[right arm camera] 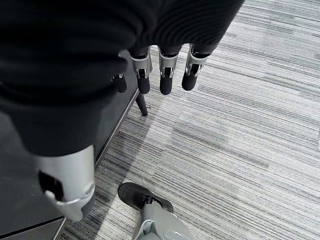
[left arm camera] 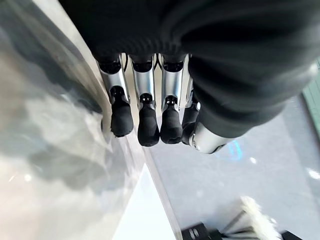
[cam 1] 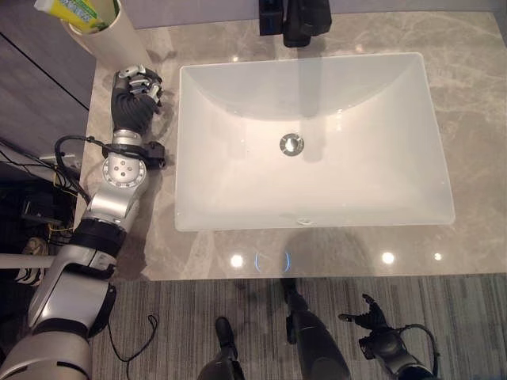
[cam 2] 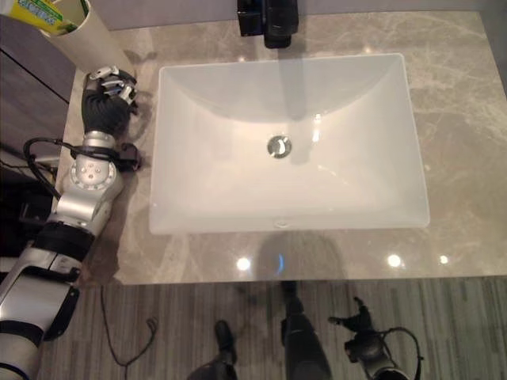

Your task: Put brush and paste in cup on sink, flatten towel.

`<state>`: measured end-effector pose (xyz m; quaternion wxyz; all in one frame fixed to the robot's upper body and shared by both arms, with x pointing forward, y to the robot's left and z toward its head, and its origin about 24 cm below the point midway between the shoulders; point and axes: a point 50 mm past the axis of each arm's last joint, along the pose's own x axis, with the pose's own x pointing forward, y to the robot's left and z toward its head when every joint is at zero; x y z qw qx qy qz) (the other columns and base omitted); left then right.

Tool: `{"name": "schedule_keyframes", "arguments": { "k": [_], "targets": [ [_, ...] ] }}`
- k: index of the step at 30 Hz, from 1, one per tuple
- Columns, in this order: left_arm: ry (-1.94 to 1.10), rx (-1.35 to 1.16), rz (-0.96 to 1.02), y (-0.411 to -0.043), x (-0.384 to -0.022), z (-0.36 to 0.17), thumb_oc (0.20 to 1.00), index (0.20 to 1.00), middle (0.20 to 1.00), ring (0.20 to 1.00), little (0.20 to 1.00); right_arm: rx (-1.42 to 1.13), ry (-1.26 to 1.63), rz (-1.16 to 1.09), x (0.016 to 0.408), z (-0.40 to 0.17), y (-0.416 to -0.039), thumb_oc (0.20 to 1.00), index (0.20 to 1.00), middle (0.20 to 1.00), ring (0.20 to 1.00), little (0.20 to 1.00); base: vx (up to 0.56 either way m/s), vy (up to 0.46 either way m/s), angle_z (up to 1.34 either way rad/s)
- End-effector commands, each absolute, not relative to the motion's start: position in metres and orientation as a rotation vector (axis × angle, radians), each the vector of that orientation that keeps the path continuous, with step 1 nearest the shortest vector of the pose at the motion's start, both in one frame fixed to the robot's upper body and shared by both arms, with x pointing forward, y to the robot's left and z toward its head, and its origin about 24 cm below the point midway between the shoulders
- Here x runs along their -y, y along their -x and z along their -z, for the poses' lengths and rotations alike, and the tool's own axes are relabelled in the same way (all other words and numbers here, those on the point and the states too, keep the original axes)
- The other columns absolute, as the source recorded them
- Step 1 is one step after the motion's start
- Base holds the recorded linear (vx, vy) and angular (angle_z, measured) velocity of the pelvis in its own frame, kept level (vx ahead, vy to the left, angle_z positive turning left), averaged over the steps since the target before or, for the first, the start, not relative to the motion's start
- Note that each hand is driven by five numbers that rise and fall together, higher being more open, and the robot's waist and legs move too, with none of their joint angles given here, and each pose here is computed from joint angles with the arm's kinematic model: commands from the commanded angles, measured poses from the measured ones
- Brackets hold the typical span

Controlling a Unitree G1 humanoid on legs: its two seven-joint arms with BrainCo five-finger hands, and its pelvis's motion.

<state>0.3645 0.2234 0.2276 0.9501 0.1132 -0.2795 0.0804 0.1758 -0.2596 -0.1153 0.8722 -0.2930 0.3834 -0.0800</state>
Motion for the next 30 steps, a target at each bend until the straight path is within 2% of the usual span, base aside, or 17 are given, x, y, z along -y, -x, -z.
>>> {"name": "schedule_keyframes", "arguments": {
  "k": [1,9,16,23,30],
  "targets": [
    [-0.208,0.600,-0.220,-0.352,-0.252,-0.230,0.200,0.200,0.200,0.200,0.200,-0.789,0.626,0.216,0.270,0.112,-0.173,1.000,1.000,1.000,1.000,1.000,0.00,0.000,0.00],
    [-0.163,0.535,-0.402,-0.339,-0.302,-0.216,0.200,0.200,0.200,0.200,0.200,-0.773,0.604,0.227,0.273,0.109,-0.176,1.000,1.000,1.000,1.000,1.000,0.00,-0.001,-0.01],
    [-0.118,0.513,-0.583,-0.351,-0.342,-0.259,0.200,0.200,0.200,0.200,0.200,-0.772,0.604,0.183,0.266,0.109,-0.183,1.000,1.000,1.000,1.000,1.000,0.01,-0.024,-0.04],
    [-0.140,0.529,-0.649,-0.351,-0.353,-0.287,0.200,0.200,0.200,0.200,0.200,-0.735,0.555,0.162,0.254,0.109,-0.188,1.000,1.000,1.000,1.000,1.000,0.02,-0.042,-0.13],
    [-0.192,0.568,-0.542,-0.365,-0.317,-0.288,0.200,0.200,0.200,0.200,0.200,-0.773,0.554,0.165,0.254,0.116,-0.177,1.000,1.000,1.000,1.000,1.000,0.04,-0.027,-0.02]
  ]
}}
